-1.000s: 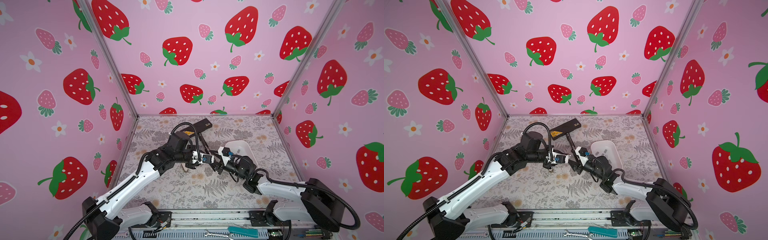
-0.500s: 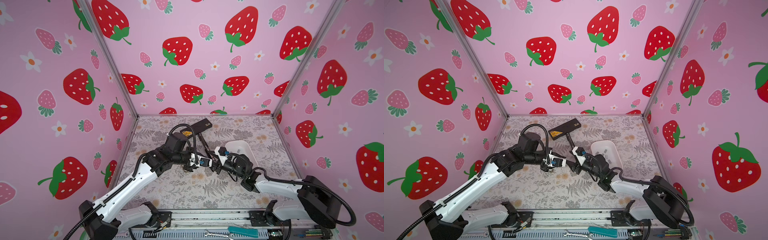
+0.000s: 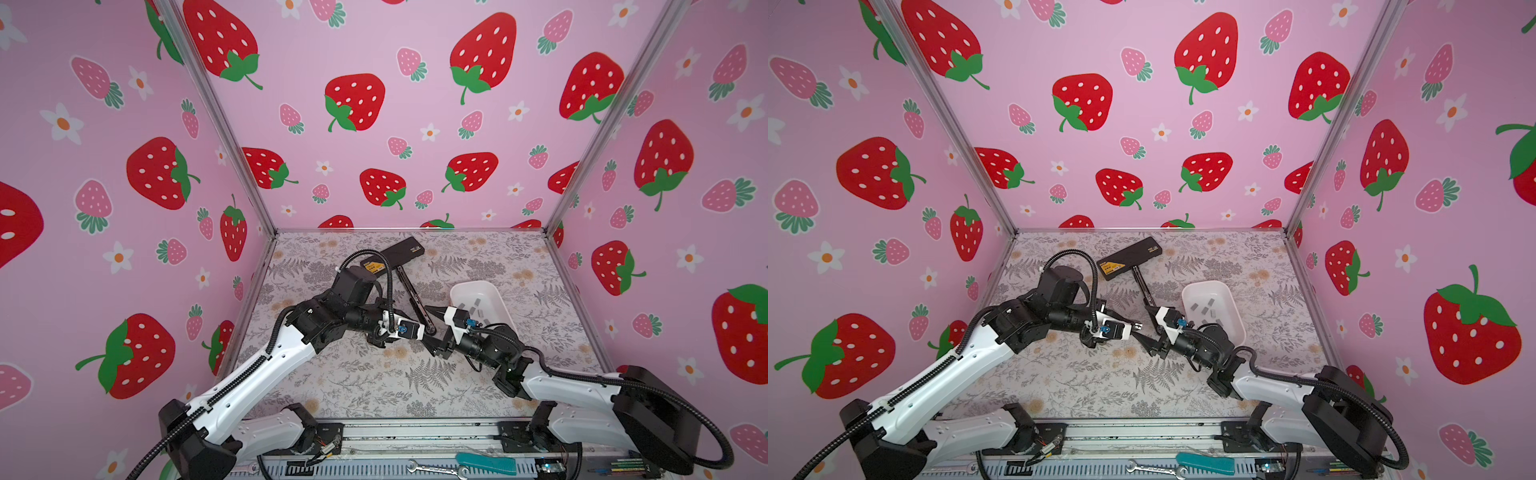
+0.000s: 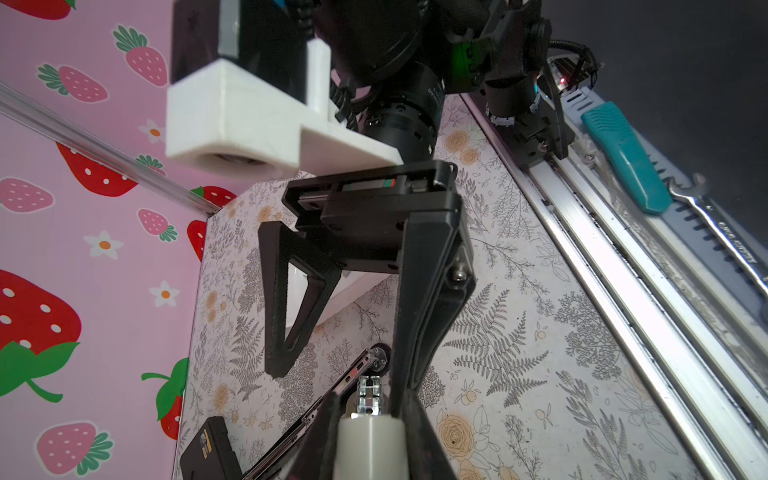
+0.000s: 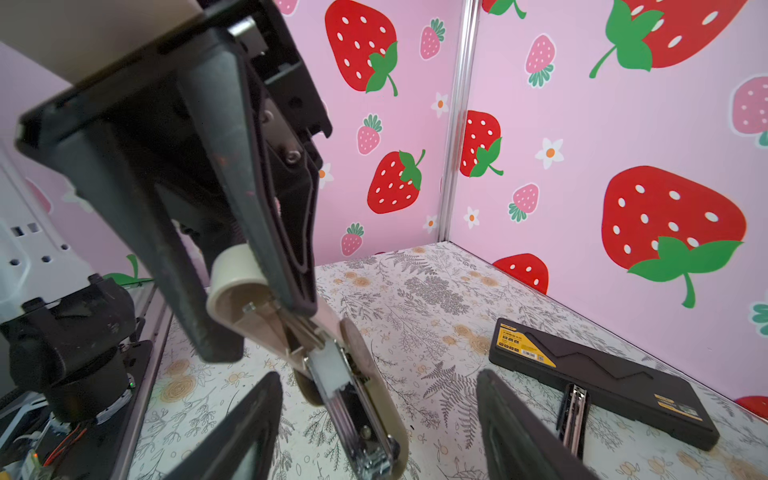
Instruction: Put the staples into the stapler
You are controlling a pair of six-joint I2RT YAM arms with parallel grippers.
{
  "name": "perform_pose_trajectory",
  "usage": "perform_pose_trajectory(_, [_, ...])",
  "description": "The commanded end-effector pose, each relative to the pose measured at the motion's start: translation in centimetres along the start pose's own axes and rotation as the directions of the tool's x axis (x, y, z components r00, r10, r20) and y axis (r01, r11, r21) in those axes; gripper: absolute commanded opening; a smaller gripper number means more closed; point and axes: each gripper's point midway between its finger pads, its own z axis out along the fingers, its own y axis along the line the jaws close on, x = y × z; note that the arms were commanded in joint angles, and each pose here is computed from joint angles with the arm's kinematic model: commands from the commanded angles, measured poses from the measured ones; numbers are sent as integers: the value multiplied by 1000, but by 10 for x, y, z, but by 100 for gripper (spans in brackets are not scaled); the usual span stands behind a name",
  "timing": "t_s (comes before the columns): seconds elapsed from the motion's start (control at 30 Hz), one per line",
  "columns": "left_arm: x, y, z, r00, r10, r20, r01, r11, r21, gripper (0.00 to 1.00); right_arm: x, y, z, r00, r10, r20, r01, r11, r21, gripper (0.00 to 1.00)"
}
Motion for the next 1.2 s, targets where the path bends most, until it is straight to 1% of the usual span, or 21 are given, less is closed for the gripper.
perform_pose_trajectory(0.0, [-17, 3, -7, 998, 33, 56, -34, 999, 14, 0, -10, 13, 9, 998, -64, 26, 65, 996, -60, 74])
perform_pose_trajectory(0.3, [-23, -3, -8, 996, 37, 85, -40, 998, 39, 0, -2, 22, 19, 997, -77, -11, 76, 992, -101, 71])
perform_pose_trajectory(0.5, [-27, -8, -9, 993, 37, 109, -45, 997, 68, 0, 5, 24, 26, 996, -75, -46, 69, 990, -121, 63])
perform_pose_trajectory(0.63, [-27, -9, -8, 993, 31, 112, -41, 996, 84, 0, 5, 26, 28, 996, -77, -50, 70, 989, -127, 58])
perform_pose_trajectory(0.77, [-26, -9, -8, 994, 33, 108, -42, 996, 83, 0, 5, 26, 28, 996, -78, -51, 71, 989, -130, 51])
perform_pose_trajectory(0.9, [-26, -9, -8, 994, 35, 105, -44, 996, 81, 0, 7, 27, 30, 996, -75, -55, 67, 988, -138, 37])
perform_pose_trajectory(1.03, [-25, -6, -8, 995, 37, 96, -43, 997, 59, 0, 8, 27, 31, 996, -67, -59, 59, 989, -136, 31])
perform_pose_trajectory(1.07, [-24, -3, -8, 995, 34, 90, -38, 998, 44, 4, 7, 27, 31, 996, -65, -57, 56, 989, -136, 28])
perform_pose_trajectory(1.13, [-23, 1, -8, 996, 36, 83, -37, 999, 12, 27, 6, 25, 32, 997, -57, -54, 50, 990, -129, 21])
perform_pose_trajectory(1.17, [-22, 3, -9, 996, 39, 78, -38, 999, -10, 35, 6, 24, 32, 997, -51, -55, 44, 992, -122, 18])
